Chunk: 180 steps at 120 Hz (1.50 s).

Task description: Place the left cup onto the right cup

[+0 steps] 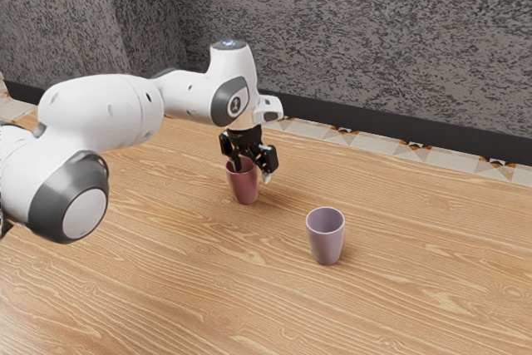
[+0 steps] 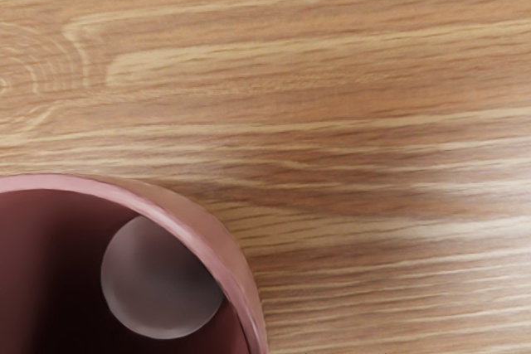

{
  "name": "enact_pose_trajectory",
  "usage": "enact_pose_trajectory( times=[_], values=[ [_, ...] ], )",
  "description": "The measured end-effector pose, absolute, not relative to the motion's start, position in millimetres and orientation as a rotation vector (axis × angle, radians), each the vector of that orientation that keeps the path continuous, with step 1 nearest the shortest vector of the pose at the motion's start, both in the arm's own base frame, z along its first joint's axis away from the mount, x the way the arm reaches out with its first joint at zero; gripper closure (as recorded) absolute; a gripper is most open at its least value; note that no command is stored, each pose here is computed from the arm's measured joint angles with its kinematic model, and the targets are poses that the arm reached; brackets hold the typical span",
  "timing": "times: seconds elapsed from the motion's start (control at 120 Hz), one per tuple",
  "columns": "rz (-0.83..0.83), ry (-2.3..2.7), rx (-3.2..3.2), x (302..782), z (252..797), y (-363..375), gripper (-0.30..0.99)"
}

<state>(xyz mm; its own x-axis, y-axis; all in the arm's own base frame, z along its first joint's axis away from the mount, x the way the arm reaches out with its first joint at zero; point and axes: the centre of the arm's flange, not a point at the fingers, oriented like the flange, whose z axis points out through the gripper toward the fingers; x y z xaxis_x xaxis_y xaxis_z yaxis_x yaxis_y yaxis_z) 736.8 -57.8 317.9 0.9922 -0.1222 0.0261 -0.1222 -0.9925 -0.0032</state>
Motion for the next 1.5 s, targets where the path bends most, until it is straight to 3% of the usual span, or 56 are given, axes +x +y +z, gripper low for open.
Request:
enact_pose_trajectory(
  times=[0.392,0.65,0.808,1.5],
  values=[
    [-0.027,0.185,-3.129,738.0,302.9,-56.0,0.18],
    [-0.032,0.178,-3.127,738.4,304.4,-53.1,0.57],
    [-0.029,0.174,-3.129,738.0,303.8,-52.7,0.70],
    [-0.048,0.177,-3.131,735.7,338.2,-65.6,0.78]
  ],
)
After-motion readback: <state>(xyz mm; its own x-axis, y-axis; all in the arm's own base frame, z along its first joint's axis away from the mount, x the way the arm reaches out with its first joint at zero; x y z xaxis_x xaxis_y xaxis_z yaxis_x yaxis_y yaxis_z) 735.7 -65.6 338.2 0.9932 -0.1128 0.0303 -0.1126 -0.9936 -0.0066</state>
